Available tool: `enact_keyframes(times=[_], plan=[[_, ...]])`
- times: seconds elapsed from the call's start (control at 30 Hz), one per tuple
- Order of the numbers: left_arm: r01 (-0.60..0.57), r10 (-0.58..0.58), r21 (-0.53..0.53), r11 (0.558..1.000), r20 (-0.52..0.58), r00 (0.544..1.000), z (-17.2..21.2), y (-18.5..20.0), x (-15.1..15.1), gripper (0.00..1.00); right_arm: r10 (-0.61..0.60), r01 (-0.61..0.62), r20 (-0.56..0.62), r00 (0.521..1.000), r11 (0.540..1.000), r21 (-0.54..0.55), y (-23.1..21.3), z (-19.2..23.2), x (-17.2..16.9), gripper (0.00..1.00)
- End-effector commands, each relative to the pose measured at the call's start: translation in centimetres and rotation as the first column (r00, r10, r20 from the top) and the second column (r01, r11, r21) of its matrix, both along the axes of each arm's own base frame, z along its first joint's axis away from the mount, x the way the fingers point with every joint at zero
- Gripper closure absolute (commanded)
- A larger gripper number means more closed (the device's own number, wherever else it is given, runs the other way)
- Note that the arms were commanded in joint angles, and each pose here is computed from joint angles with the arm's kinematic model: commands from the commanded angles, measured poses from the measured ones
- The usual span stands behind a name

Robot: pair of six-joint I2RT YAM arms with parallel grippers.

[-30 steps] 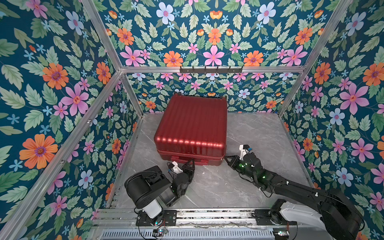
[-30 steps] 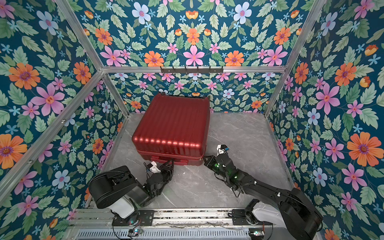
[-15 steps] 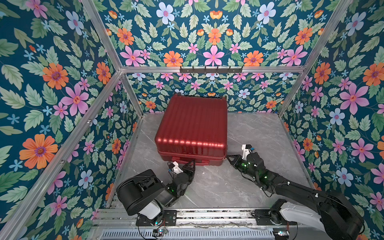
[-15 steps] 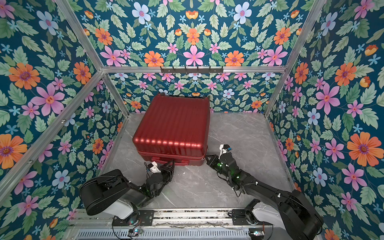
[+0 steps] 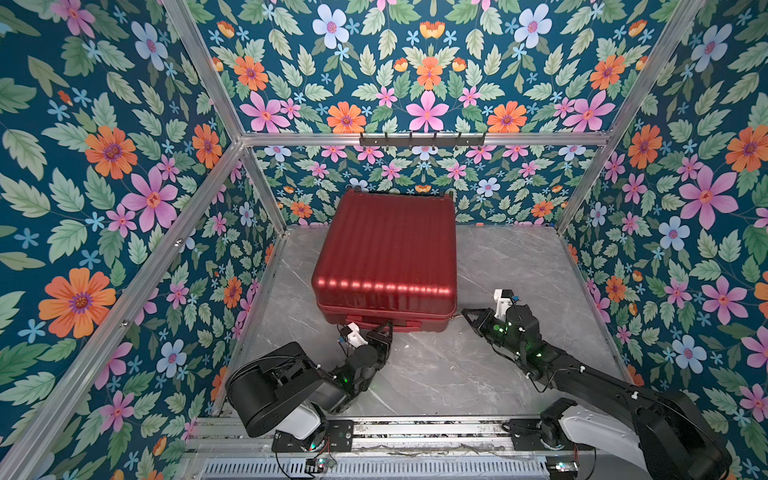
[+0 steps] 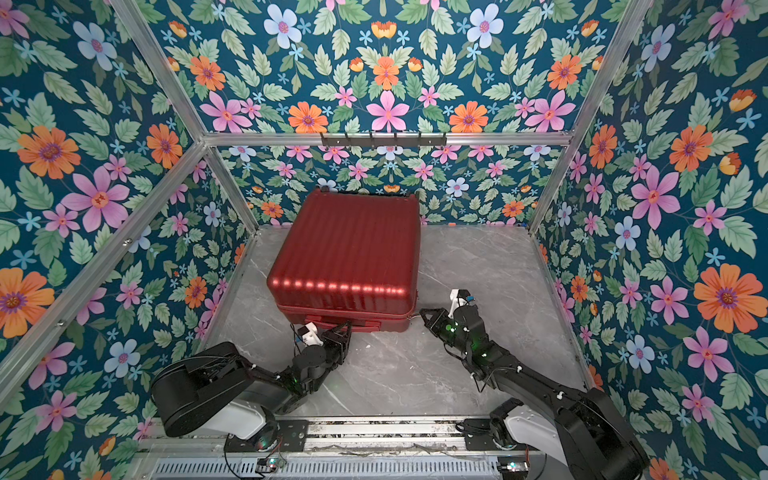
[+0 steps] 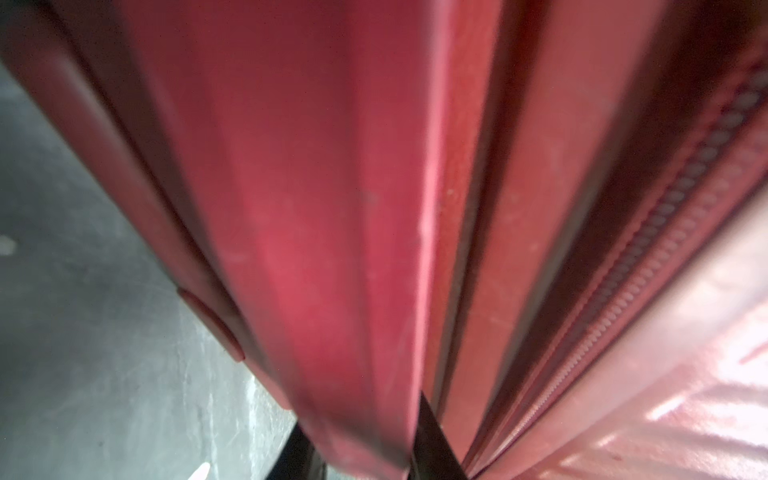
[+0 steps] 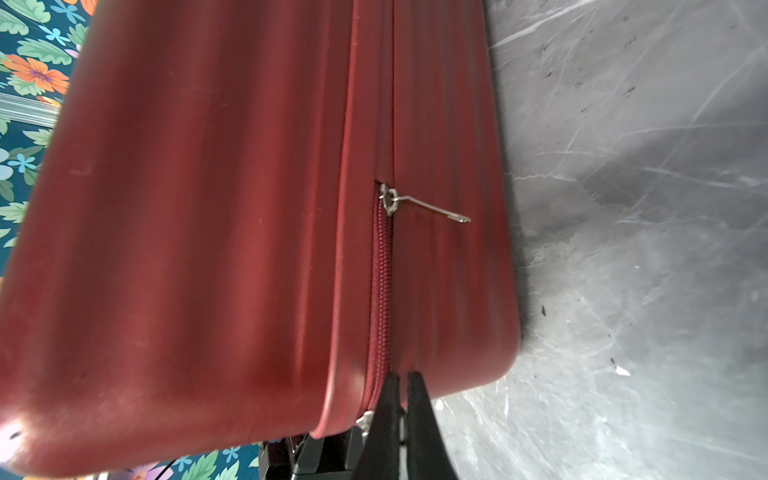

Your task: Pack the luggage

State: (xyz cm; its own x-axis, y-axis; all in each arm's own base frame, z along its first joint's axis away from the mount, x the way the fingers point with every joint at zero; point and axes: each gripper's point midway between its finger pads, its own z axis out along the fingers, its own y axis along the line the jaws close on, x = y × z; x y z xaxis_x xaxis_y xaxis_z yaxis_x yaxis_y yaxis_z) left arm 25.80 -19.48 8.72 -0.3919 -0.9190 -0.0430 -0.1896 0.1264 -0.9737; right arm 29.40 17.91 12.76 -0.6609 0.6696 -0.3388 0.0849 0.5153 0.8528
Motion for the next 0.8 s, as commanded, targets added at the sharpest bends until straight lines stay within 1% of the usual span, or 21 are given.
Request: enact_keyframes(times=[0.0, 0.23, 0.33, 0.43, 0.47, 0.53, 0.57, 0.6, 0.67, 0.7, 0.77], plan=[[-0.136, 0.138, 0.230, 0.964, 0.007, 0.990, -2.2, 3.8, 0.4, 1.00, -0.180, 0.161, -0.092, 0.979, 0.970, -0.181, -4.5, -4.3, 0.4, 1.00], [-0.133, 0.133, 0.235, 0.963, 0.016, 0.991, -1.9, 3.8, 0.3, 1.00, -0.132, 0.119, -0.072, 0.989, 0.978, -0.172, -3.4, -3.5, 1.8, 1.00], [-0.123, 0.118, 0.245, 0.962, 0.034, 0.992, -1.3, 3.4, 0.5, 1.00, -0.071, 0.065, -0.035, 0.997, 0.985, -0.158, -2.3, -2.8, 1.9, 1.00], [-0.114, 0.105, 0.257, 0.960, 0.050, 0.993, -0.8, 3.1, 0.7, 1.00, 0.045, -0.030, 0.090, 0.995, 0.987, -0.157, -0.7, -0.9, 1.6, 1.00], [-0.113, 0.102, 0.262, 0.958, 0.055, 0.993, -0.6, 3.0, 0.8, 1.00, 0.114, -0.089, 0.133, 0.985, 0.979, -0.184, 0.2, -0.2, 1.2, 1.00], [-0.107, 0.095, 0.268, 0.957, 0.059, 0.994, -0.4, 2.8, 0.8, 1.00, 0.232, -0.185, 0.163, 0.959, 0.948, -0.258, 1.7, 0.4, 0.1, 1.00], [-0.105, 0.092, 0.270, 0.957, 0.060, 0.994, -0.4, 2.8, 0.9, 1.00, 0.293, -0.232, 0.181, 0.939, 0.927, -0.294, 2.5, 0.6, -0.7, 0.95], [-0.102, 0.088, 0.274, 0.956, 0.063, 0.994, -0.3, 2.7, 0.9, 1.00, 0.339, -0.267, 0.189, 0.922, 0.907, -0.326, 3.1, 0.6, -1.5, 0.85], [-0.104, 0.090, 0.273, 0.956, 0.064, 0.994, -0.2, 2.7, 0.9, 1.00, 0.422, -0.323, 0.200, 0.885, 0.863, -0.389, 4.0, 0.4, -2.9, 0.68], [-0.105, 0.091, 0.274, 0.956, 0.063, 0.994, -0.3, 2.8, 0.9, 1.00, 0.442, -0.338, 0.199, 0.875, 0.850, -0.404, 4.0, 0.1, -3.4, 0.62], [-0.106, 0.092, 0.273, 0.956, 0.065, 0.994, -0.2, 2.8, 0.9, 1.00, 0.472, -0.356, 0.222, 0.853, 0.838, -0.414, 3.9, -0.2, -4.3, 0.56]])
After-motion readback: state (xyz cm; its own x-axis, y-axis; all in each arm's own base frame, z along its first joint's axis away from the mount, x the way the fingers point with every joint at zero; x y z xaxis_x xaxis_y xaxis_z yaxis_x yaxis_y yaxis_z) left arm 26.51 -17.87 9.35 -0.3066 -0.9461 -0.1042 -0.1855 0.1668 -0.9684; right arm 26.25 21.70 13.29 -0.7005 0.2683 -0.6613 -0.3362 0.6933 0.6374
